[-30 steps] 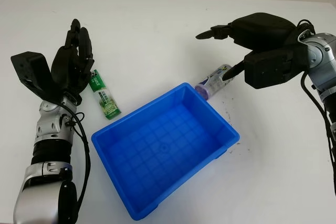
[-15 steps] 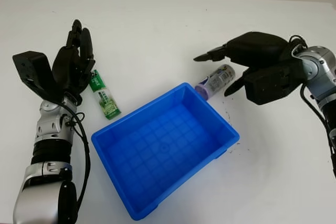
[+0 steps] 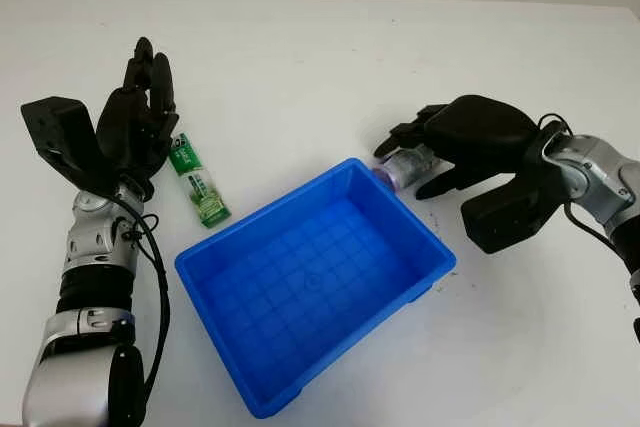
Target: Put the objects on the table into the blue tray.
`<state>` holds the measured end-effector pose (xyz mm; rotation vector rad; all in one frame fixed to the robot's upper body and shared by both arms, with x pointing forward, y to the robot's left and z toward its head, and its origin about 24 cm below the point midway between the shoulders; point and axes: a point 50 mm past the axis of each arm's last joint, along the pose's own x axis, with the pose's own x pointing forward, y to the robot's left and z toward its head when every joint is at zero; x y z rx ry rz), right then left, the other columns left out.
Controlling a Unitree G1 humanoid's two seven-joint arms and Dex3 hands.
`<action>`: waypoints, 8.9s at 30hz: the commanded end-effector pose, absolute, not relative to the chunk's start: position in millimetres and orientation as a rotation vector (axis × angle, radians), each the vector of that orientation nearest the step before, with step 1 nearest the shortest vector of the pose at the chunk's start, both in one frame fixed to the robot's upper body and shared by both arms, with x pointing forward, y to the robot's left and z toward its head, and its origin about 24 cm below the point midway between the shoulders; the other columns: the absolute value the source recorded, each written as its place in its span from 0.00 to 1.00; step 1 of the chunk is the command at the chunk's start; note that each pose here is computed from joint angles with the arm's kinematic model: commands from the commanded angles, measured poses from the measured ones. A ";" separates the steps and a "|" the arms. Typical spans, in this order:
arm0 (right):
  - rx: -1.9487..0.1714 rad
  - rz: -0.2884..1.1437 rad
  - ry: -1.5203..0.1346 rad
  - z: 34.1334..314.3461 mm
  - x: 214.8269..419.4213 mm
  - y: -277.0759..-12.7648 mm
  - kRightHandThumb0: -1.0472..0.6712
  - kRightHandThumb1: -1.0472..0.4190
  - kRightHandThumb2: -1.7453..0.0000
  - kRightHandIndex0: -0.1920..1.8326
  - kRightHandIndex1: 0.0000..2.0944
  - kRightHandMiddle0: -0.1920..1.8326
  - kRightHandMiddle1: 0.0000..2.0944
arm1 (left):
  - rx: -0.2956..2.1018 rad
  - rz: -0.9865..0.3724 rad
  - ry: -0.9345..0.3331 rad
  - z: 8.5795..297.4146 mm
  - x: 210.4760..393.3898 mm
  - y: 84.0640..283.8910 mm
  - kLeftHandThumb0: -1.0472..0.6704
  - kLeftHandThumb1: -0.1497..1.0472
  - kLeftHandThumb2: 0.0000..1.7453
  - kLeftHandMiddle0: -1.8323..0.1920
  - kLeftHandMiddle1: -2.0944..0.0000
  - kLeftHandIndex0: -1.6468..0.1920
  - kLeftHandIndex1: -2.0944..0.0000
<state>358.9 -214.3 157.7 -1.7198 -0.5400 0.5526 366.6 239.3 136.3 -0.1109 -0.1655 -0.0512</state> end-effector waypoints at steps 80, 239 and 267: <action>-0.491 0.536 -0.478 275.6 344.0 -178.8 0.06 0.00 0.54 0.00 0.00 0.00 0.00 | -0.087 -0.057 -0.178 136.8 369.6 235.5 0.19 1.00 0.34 1.00 1.00 1.00 1.00; -0.106 0.173 -0.074 165.5 380.5 -207.4 0.19 0.00 0.52 0.00 0.00 0.00 0.00 | 0.867 -0.869 -0.105 284.6 265.4 162.7 0.41 1.00 0.26 0.44 0.00 0.50 0.00; -0.105 0.172 -0.057 162.5 378.9 -209.5 0.20 0.00 0.54 0.00 0.00 0.00 0.00 | 0.514 -0.495 -0.175 303.3 286.6 171.0 0.37 0.73 0.64 0.84 0.40 0.90 0.35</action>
